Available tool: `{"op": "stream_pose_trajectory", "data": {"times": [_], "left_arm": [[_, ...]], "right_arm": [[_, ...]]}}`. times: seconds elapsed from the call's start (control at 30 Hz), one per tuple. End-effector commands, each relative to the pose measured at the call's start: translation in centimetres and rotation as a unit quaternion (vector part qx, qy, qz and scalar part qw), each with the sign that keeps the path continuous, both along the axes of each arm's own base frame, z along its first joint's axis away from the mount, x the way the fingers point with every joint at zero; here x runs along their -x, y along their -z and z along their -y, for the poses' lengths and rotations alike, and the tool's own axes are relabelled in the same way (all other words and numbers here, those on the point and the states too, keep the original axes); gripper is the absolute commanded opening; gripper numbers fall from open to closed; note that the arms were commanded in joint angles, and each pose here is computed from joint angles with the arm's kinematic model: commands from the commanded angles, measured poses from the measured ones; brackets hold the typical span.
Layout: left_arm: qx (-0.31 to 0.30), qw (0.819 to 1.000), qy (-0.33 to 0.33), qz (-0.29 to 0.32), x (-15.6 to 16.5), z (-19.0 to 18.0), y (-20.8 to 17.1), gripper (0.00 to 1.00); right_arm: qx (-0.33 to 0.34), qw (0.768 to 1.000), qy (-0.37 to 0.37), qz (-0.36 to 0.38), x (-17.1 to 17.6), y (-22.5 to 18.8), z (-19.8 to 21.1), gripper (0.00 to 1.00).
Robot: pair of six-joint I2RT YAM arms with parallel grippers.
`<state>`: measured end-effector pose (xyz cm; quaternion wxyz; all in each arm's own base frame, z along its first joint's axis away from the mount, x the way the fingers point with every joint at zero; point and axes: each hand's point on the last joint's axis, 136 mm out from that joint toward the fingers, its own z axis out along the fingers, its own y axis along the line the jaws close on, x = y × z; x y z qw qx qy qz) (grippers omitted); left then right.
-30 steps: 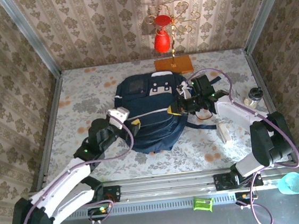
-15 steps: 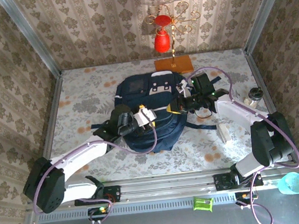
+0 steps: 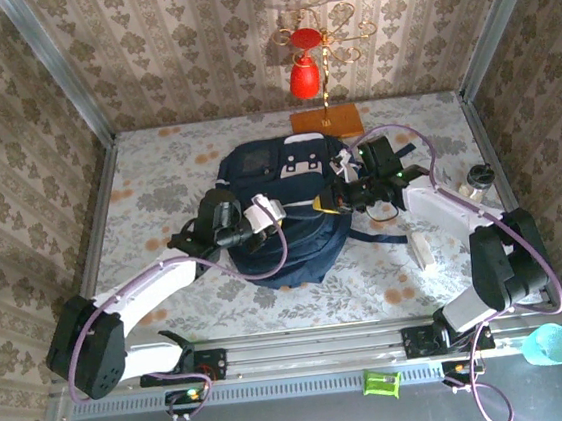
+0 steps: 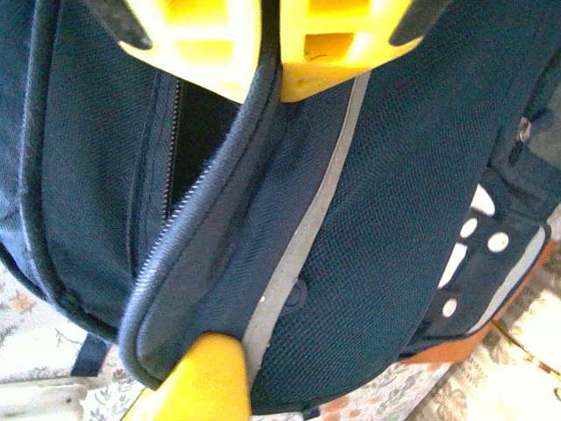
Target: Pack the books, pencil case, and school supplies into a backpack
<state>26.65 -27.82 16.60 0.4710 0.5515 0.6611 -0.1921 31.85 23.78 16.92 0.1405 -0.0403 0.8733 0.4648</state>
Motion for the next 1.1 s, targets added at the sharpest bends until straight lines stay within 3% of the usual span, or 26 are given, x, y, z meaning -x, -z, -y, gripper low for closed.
{"op": "stream_pose_trajectory", "data": {"times": [0.0, 0.1, 0.17, 0.27, 0.5, 0.67, 0.8, 0.9, 1.07], "left_arm": [[0.010, 1.000, -0.027, -0.003, -1.3, -0.3, -1.3, 0.01], [0.023, 0.995, -0.096, 0.003, -2.6, -1.8, -2.2, 0.00], [0.036, 0.988, -0.153, -0.005, -3.0, -3.3, -2.8, 0.00], [0.051, 0.973, -0.224, -0.029, -2.6, -5.7, -3.2, 0.00], [0.100, 0.954, -0.279, -0.049, -0.3, -8.7, -5.1, 0.00], [0.123, 0.939, -0.321, -0.027, -0.8, -10.7, -6.5, 0.00], [0.141, 0.928, -0.341, -0.057, -2.0, -11.6, -6.0, 0.00], [0.169, 0.921, -0.347, -0.060, -2.4, -12.2, -6.9, 0.00], [0.207, 0.897, -0.385, -0.061, -3.2, -14.2, -7.9, 0.00]], "right_arm": [[-0.009, 0.999, -0.021, 0.040, -0.9, -1.6, -0.8, 0.16], [0.012, 0.999, 0.001, 0.047, -1.9, -1.2, -0.4, 0.35], [0.032, 0.998, 0.025, 0.051, -3.1, -0.7, 0.1, 0.53], [0.043, 0.996, 0.049, 0.054, -4.9, 0.1, -0.1, 0.61], [0.020, 0.999, -0.004, 0.049, -7.3, 0.4, -6.7, 0.64], [0.015, 0.998, -0.019, 0.053, -8.6, 0.0, -9.2, 0.64], [0.064, 0.994, 0.021, 0.085, -9.3, -0.4, -6.2, 0.66], [0.137, 0.979, 0.077, 0.126, -10.0, -0.8, -1.3, 0.70], [0.300, 0.923, 0.122, 0.209, -13.3, 0.0, 4.9, 0.76]]}}
